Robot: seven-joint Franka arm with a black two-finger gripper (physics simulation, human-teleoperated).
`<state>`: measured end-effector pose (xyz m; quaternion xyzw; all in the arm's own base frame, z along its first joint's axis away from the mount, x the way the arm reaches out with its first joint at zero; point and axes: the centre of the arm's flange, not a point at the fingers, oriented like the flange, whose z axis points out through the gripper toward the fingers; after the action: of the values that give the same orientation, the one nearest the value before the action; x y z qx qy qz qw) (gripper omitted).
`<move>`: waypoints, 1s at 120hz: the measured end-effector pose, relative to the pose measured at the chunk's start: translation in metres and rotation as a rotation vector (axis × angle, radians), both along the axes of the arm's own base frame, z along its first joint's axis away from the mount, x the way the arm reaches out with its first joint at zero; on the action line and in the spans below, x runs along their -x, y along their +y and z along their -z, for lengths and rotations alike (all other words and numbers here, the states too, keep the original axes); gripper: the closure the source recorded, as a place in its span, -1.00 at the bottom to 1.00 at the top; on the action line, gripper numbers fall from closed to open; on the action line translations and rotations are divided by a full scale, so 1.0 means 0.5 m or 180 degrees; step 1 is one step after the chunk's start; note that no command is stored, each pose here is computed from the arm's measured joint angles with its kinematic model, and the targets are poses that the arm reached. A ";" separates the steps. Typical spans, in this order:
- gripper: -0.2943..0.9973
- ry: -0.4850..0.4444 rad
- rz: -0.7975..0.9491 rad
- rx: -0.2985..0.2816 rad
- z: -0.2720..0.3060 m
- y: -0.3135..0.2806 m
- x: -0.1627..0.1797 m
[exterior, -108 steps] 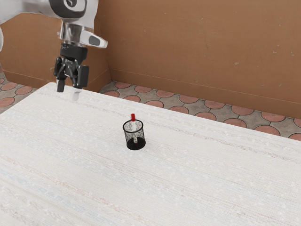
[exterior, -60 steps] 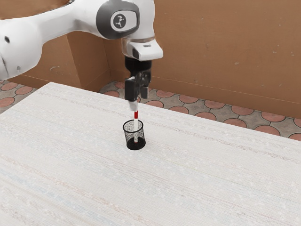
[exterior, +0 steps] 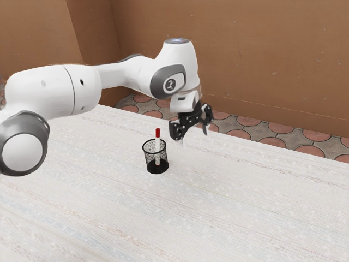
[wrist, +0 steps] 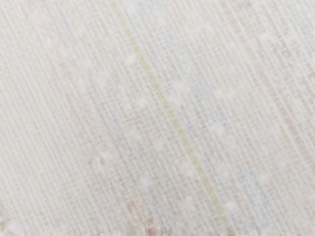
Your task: Take the marker out of the pen holder and place it to the left of the pen holder.
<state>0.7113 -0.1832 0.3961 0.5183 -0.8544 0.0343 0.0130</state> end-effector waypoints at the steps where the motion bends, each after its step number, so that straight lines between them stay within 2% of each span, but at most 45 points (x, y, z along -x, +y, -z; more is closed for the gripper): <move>1: -0.54 -0.0012 -0.0005 -0.0005 0.004 0.006 -0.005; 12: -0.54 -0.0117 -0.0090 -0.0111 0.032 0.076 -0.044; 30: -0.52 -0.0197 -0.0161 -0.0223 0.041 0.150 -0.061; 64: -0.41 -0.0113 -0.0422 -0.0374 0.078 0.286 -0.064; 80: -0.27 -0.0073 -0.0448 -0.0382 0.085 0.296 -0.060; 120: 0.24 -0.0060 -0.0492 -0.0385 0.076 0.301 -0.057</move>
<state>0.7398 -0.0326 0.3580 0.5822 -0.8125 -0.0116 -0.0290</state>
